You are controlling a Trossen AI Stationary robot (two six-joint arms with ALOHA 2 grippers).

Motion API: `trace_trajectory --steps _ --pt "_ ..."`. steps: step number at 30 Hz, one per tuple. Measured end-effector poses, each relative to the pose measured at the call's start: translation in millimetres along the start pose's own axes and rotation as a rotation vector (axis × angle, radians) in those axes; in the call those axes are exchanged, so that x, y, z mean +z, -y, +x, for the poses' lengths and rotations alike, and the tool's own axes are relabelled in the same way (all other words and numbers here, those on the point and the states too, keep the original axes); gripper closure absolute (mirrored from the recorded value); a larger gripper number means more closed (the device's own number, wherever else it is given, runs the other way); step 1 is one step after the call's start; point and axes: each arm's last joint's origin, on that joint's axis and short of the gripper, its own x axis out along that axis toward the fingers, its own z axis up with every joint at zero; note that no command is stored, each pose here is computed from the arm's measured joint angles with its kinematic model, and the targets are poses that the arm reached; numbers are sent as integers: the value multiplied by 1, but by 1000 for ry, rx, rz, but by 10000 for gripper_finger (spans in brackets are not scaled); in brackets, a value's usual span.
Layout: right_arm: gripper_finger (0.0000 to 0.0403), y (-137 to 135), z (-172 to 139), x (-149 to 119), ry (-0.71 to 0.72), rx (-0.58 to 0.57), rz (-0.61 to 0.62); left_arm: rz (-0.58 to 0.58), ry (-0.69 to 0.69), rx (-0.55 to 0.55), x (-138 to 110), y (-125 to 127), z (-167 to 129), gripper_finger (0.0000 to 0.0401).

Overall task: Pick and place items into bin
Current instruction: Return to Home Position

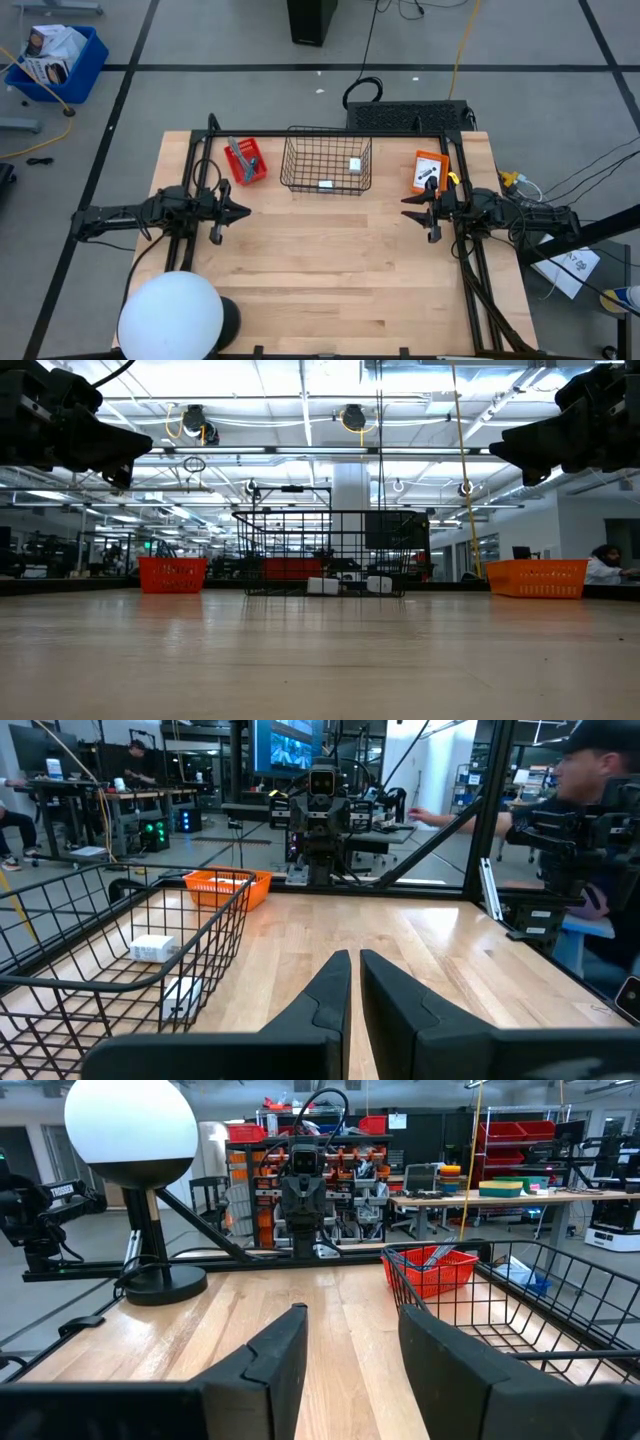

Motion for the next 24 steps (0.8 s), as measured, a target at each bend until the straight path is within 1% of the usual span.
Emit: trace_trajectory --steps 24 --pt "252 0 0 0 0 0 0 0 0 0 0 0 0 370"
